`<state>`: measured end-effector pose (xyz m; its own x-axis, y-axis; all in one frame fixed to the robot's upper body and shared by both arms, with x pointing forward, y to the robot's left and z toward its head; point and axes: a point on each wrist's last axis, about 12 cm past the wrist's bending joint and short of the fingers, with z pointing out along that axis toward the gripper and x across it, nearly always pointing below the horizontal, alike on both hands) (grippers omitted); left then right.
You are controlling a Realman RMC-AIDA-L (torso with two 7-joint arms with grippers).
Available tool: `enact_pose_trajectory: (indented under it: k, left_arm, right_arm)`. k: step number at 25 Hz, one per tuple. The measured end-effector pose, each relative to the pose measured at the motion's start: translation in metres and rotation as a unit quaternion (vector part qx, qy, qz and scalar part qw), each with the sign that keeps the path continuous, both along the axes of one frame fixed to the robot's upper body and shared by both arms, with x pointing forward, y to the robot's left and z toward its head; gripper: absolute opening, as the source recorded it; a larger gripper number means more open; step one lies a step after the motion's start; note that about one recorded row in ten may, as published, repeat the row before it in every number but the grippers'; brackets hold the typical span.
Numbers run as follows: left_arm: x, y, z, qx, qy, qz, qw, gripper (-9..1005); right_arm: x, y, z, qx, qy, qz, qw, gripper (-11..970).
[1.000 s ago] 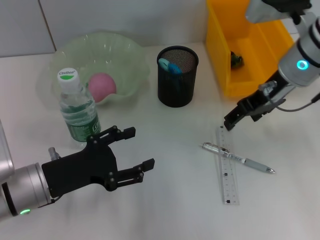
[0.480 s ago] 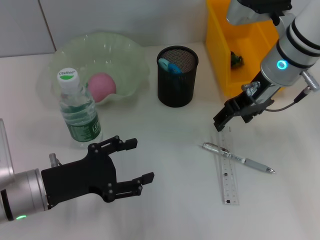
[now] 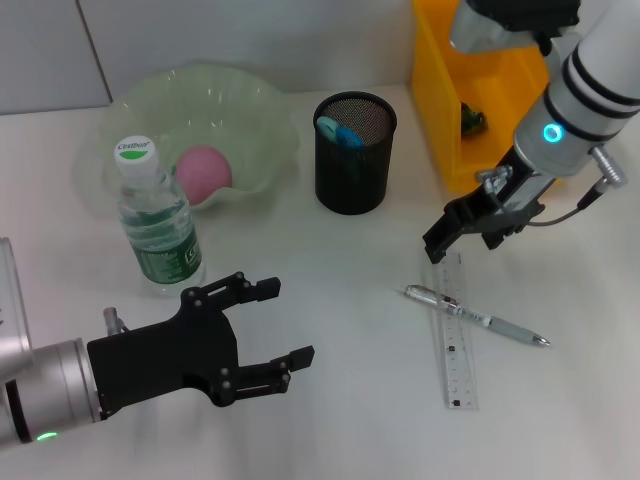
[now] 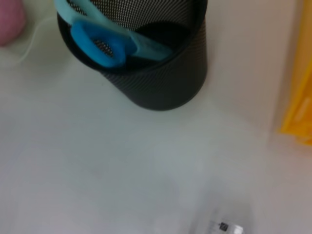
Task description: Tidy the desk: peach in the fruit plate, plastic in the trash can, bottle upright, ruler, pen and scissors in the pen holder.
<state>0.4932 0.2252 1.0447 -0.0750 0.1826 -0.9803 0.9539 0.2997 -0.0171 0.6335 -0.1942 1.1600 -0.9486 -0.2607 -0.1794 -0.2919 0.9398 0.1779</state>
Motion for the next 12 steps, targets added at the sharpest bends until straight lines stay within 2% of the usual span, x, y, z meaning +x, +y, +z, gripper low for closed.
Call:
enact_pose_trajectory:
  k: [12]
  left_arm:
    - [-0.001, -0.002, 0.000, -0.002, -0.001, -0.002, 1.000, 834]
  right_arm:
    - [0.002, 0.004, -0.017, -0.003, 0.004, -0.002, 1.000, 810]
